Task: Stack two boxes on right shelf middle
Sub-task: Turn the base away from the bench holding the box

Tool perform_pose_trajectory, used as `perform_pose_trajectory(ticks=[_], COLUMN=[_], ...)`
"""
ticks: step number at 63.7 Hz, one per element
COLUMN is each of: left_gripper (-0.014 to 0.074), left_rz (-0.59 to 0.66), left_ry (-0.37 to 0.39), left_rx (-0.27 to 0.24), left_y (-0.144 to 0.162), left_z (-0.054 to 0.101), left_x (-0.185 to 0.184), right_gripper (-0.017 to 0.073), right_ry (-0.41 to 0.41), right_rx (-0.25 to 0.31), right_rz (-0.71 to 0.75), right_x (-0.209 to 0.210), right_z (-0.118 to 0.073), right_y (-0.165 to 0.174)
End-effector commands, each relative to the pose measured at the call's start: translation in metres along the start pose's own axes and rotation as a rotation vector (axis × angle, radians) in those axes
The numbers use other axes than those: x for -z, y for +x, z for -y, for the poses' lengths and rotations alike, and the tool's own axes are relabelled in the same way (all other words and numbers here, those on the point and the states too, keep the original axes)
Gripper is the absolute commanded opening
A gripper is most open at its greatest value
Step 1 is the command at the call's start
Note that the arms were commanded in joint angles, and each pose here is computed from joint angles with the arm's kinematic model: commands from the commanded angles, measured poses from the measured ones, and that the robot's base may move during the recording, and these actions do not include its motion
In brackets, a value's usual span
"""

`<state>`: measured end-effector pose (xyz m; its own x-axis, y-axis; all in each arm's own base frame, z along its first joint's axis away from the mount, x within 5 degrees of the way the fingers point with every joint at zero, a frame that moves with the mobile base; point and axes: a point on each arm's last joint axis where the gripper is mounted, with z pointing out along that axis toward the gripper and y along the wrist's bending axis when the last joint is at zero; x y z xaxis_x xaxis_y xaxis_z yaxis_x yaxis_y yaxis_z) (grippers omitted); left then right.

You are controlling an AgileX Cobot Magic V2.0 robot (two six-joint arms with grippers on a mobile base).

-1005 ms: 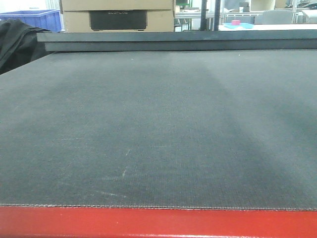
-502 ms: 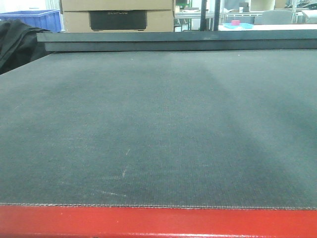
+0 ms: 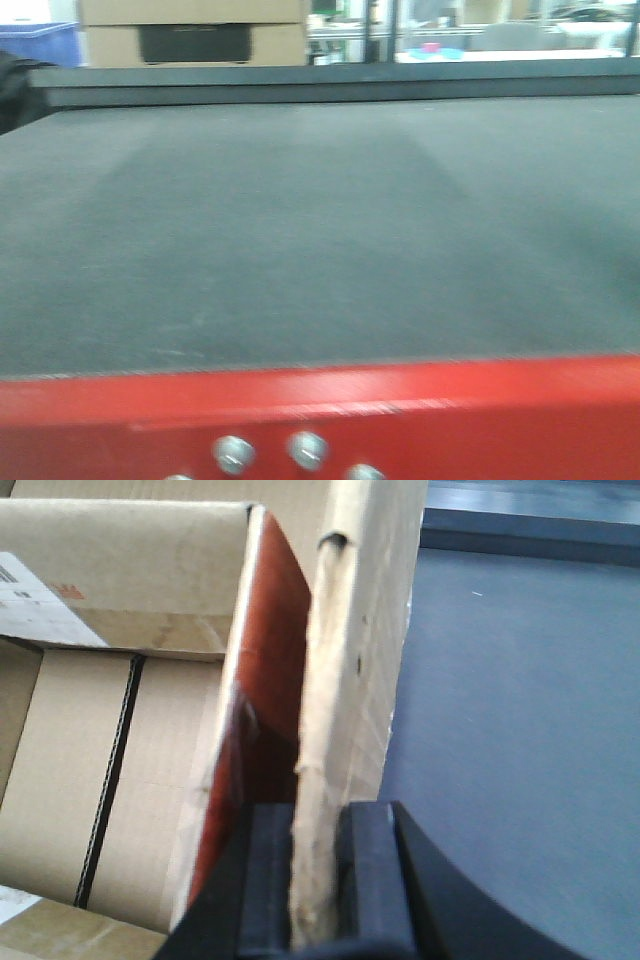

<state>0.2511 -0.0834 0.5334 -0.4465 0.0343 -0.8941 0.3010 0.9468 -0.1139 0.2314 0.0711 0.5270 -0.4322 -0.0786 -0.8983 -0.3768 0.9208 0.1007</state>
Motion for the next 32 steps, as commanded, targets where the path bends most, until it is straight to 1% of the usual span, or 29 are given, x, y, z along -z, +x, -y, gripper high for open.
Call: perform_pose_trajectory(ticks=[1,32], left_gripper=[-0.0111,-0.0111], left_rz=[0.078,0.078], left_ry=[0.007,0.007], left_rx=[-0.018,-0.018], left_y=[-0.0074,-0.0074], left_z=[0.0016,0.0016], left_x=[0.0089,0.0089], right_gripper=[-0.0153,-0.0153], right_ry=[0.019,0.019], right_rx=[0.017,0.017], right_rz=[0.077,0.077], right_x=[0.0095,0.0095], right_z=[0.0009,0.0009], right_y=[-0.0077,-0.0077])
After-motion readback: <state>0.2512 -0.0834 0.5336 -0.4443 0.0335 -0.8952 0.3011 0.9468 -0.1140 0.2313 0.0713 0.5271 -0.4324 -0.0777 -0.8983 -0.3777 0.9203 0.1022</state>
